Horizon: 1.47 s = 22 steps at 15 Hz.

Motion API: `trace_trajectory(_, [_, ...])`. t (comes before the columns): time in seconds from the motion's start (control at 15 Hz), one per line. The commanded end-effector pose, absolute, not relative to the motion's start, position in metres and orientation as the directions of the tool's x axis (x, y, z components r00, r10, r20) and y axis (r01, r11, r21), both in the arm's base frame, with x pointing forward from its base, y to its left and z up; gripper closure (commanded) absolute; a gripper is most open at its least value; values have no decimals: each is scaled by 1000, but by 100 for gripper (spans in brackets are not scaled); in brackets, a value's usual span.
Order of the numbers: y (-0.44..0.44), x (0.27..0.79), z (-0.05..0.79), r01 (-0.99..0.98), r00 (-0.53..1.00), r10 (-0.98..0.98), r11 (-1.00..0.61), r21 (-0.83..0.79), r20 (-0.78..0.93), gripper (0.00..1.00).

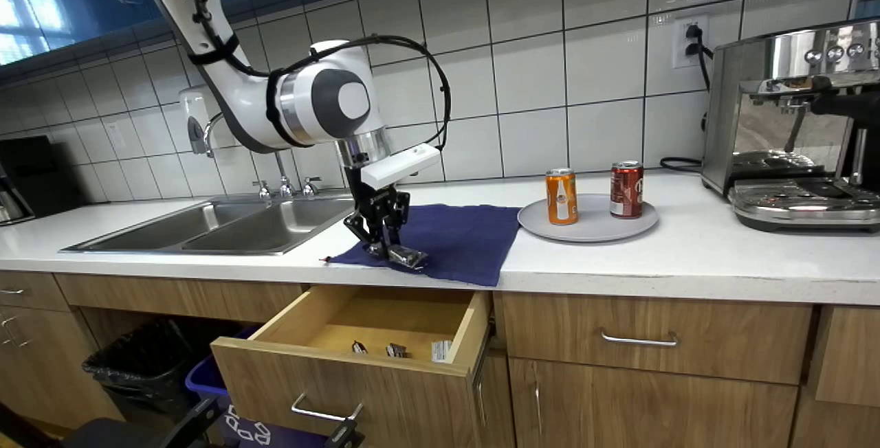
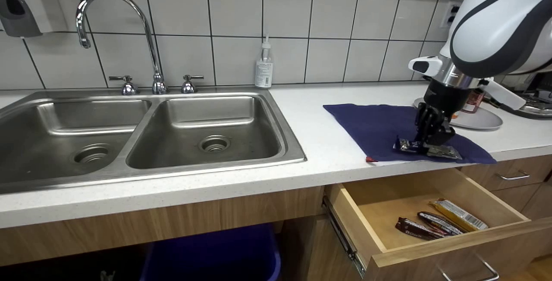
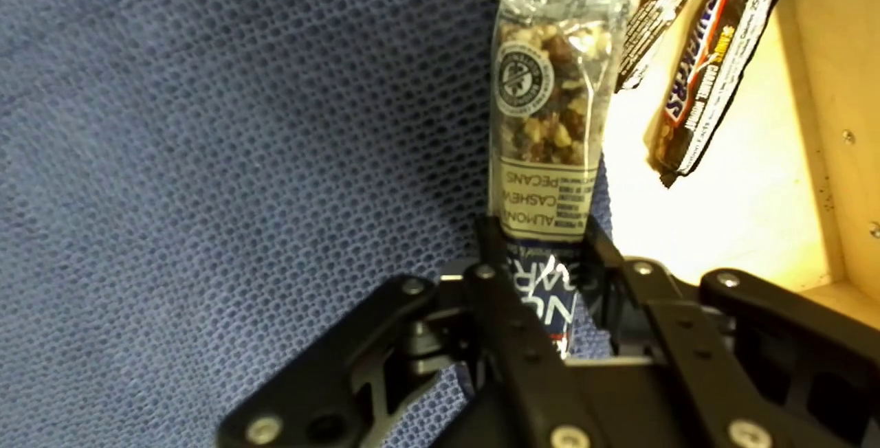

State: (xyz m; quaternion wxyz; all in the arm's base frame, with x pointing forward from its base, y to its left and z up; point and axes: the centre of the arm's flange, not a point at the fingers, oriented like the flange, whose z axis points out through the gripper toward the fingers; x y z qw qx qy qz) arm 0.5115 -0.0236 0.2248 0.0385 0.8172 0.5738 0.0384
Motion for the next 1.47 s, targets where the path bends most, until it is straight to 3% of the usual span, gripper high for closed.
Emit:
trace_trajectory(0.0, [-21,483,237,935,331,943,-332,128,29,93])
trace_trajectory(1.4, [-10,421,219,940,327,945,-326,99,5,93])
